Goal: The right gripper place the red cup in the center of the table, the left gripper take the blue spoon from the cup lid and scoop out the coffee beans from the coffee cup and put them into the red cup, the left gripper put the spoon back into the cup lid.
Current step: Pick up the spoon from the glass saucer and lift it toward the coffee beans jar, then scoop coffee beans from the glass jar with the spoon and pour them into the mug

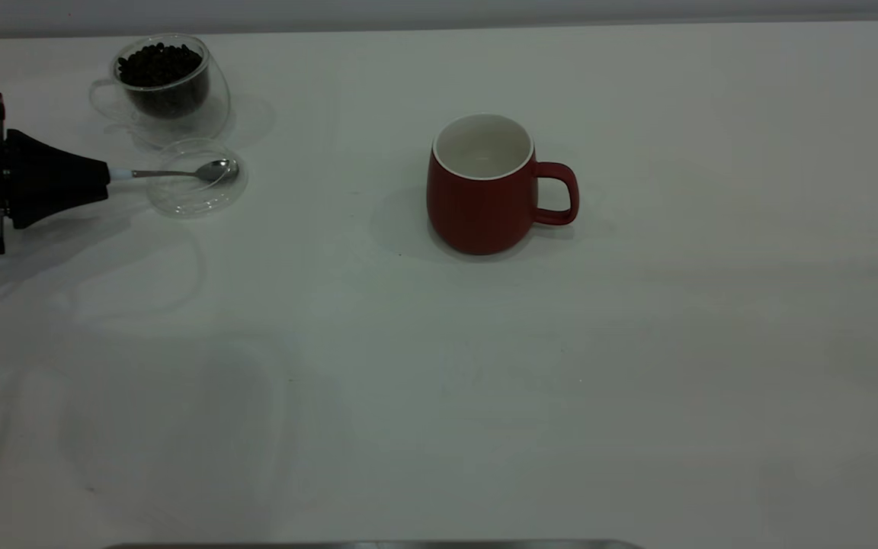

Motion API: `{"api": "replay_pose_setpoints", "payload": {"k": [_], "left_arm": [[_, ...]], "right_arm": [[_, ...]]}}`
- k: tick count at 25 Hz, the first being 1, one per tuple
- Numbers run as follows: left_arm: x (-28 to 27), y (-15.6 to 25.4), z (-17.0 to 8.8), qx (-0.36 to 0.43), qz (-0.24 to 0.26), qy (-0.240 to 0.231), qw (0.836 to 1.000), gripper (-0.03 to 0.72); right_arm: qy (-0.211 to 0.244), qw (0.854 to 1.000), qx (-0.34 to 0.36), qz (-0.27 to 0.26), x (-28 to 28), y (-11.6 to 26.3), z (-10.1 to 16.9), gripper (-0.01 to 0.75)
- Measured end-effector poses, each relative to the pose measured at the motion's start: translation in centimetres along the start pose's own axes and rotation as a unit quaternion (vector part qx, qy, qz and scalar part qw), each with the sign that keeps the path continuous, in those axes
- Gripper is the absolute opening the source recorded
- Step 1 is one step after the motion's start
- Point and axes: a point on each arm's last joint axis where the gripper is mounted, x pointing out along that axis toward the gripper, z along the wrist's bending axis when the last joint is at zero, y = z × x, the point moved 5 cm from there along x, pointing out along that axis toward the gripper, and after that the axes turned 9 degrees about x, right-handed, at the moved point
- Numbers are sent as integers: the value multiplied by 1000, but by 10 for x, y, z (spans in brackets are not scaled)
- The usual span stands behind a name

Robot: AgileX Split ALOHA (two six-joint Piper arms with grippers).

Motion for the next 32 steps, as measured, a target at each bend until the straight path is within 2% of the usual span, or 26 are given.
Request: {"api": "replay_pose_setpoints", "payload": {"k": [11, 17, 20, 23, 27, 32], "left_arm": [[-22, -1, 0, -26, 5, 9, 1000, 122], [-32, 0, -6, -44, 5, 46, 998, 122], [-34, -2, -8, -45, 5, 47, 998, 122], [-42, -12, -21, -29, -1, 43, 999, 122], [-61, -38, -55, -9, -18, 37, 999, 122], [-80, -67, -78, 66, -9, 10, 998, 122]], "right_arm": [[0, 1000, 0, 0, 0, 0, 0, 591], [0, 1000, 0, 0, 0, 0, 0, 591], [0, 1000, 0, 0, 0, 0, 0, 591], [0, 1000, 0, 0, 0, 0, 0, 591], [0, 1000, 0, 0, 0, 0, 0, 591], [0, 1000, 0, 0, 0, 0, 0, 591]]}}
